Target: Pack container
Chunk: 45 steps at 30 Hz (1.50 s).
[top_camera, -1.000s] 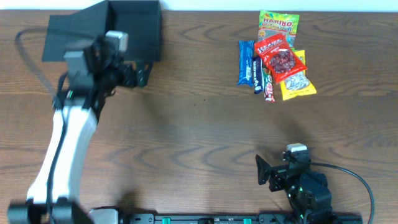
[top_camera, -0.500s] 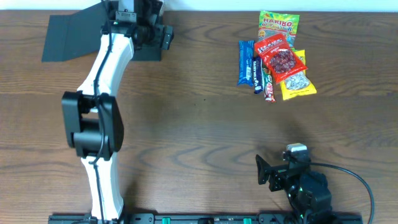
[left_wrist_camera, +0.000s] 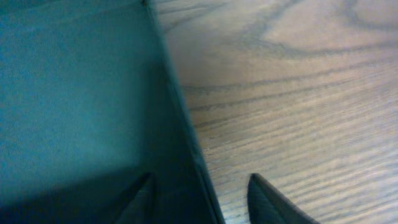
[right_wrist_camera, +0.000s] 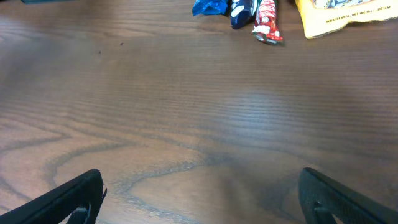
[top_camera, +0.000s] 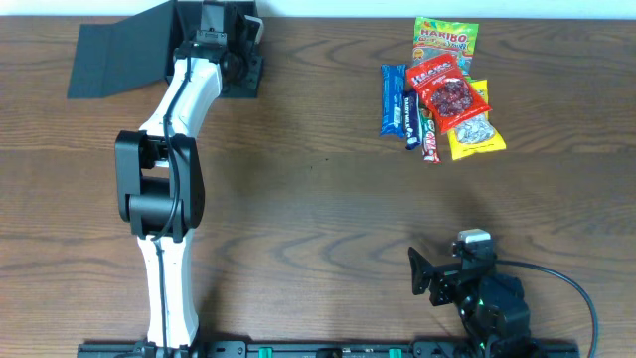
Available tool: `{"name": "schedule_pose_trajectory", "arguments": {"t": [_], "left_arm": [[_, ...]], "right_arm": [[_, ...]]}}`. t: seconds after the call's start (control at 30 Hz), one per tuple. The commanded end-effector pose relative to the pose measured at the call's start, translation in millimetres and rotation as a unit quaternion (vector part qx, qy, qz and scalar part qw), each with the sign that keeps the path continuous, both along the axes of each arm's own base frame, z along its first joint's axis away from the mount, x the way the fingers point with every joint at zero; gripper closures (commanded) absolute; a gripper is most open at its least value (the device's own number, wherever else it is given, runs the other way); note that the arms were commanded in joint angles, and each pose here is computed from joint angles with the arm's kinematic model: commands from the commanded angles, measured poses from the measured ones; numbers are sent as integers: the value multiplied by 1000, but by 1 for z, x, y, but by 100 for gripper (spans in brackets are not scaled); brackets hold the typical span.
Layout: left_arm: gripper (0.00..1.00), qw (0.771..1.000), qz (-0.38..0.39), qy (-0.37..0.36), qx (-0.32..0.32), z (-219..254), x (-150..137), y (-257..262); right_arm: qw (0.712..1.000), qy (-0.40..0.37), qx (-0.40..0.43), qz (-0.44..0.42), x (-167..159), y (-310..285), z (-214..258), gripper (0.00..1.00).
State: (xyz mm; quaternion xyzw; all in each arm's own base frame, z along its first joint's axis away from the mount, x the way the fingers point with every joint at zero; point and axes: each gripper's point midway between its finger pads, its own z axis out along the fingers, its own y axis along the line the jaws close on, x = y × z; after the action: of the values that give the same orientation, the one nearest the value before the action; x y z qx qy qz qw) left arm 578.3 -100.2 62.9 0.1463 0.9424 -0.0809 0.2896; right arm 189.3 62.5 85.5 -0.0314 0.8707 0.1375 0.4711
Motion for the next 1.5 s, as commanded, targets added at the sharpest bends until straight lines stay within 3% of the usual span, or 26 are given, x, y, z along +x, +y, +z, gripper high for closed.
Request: {"name": "schedule_pose_trajectory", "arguments": {"t": [0.0, 0.17, 0.27, 0.5, 0.63, 0.8, 0.97, 1.07, 1.17, 1.27, 1.47], "left_arm": [[74, 1000, 17, -3, -9, 7, 5, 2], [83, 1000, 23, 13, -11, 3, -1, 1], [95, 999, 29, 43, -14, -4, -13, 0], [95, 988, -8, 155, -16, -19, -71, -30], [95, 976, -49, 208, -36, -6, -110, -66], [94, 962, -99, 254, -18, 14, -161, -104], [94, 934, -194, 293, 62, 20, -217, -123], [94, 900, -267, 304, 161, 17, -244, -114], [94, 868, -329, 287, 236, 17, -247, -105], [94, 850, -366, 276, 260, 17, -246, -102], [92, 835, -380, 262, 299, 17, -237, -92]], "right_arm": [[1000, 2, 3, -9, 1, -2, -2, 1], [1000, 2, 3, -9, 1, -2, -2, 1], [1000, 2, 3, -9, 1, -2, -2, 1], [1000, 2, 3, -9, 1, -2, -2, 1], [1000, 2, 3, -9, 1, -2, -2, 1], [1000, 2, 3, -9, 1, -2, -2, 1], [1000, 2, 3, -9, 1, -2, -2, 1], [1000, 2, 3, -9, 1, -2, -2, 1], [1000, 2, 3, -9, 1, -2, -2, 0], [1000, 2, 3, -9, 1, -2, -2, 1], [1000, 2, 3, -9, 1, -2, -2, 1]]}}
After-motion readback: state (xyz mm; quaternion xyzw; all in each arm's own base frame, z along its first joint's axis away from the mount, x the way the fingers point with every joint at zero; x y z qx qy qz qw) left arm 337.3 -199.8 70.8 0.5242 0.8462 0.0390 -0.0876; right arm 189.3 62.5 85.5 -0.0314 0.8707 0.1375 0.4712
